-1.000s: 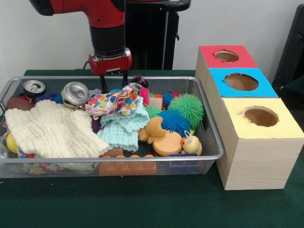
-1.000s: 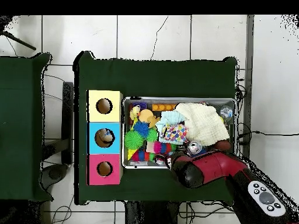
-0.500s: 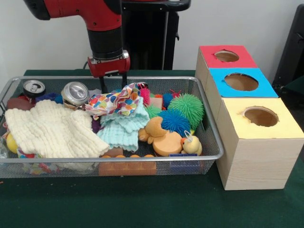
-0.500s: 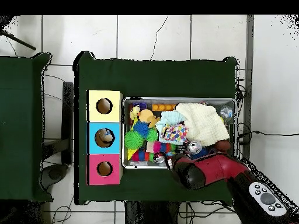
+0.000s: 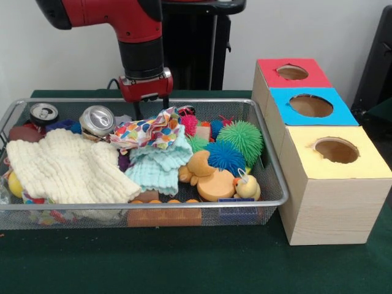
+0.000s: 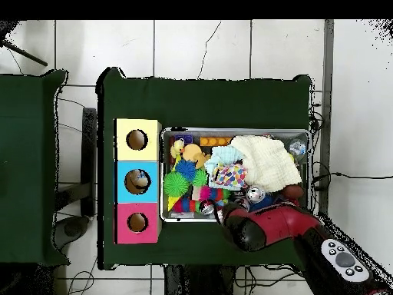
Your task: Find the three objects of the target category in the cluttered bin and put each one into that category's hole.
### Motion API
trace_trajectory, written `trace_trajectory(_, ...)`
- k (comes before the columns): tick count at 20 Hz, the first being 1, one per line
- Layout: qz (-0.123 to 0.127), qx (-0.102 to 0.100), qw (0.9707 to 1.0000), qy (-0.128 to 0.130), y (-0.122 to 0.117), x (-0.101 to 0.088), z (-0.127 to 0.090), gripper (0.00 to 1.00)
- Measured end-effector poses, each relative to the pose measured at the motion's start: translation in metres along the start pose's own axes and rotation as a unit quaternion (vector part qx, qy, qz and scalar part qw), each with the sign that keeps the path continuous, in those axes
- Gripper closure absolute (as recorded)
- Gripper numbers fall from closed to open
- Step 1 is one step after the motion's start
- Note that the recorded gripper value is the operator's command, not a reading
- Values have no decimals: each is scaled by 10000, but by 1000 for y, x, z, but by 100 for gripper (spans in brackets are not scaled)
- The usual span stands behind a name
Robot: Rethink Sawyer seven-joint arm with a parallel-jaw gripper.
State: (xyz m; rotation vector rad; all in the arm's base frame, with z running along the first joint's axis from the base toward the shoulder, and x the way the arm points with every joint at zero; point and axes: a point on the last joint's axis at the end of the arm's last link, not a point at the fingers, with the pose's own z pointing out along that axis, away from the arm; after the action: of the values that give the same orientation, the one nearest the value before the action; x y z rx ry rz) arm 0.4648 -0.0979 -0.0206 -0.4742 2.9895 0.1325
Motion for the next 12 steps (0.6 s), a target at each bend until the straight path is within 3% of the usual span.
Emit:
trace_trajectory(1,-7,16,10000,-39,1,0,0,0)
trace_trajectory(2,-11,30,10000,-72,1,1,1,100)
trace_trajectory(12,64,43,9995,-295,-1,5,5,100)
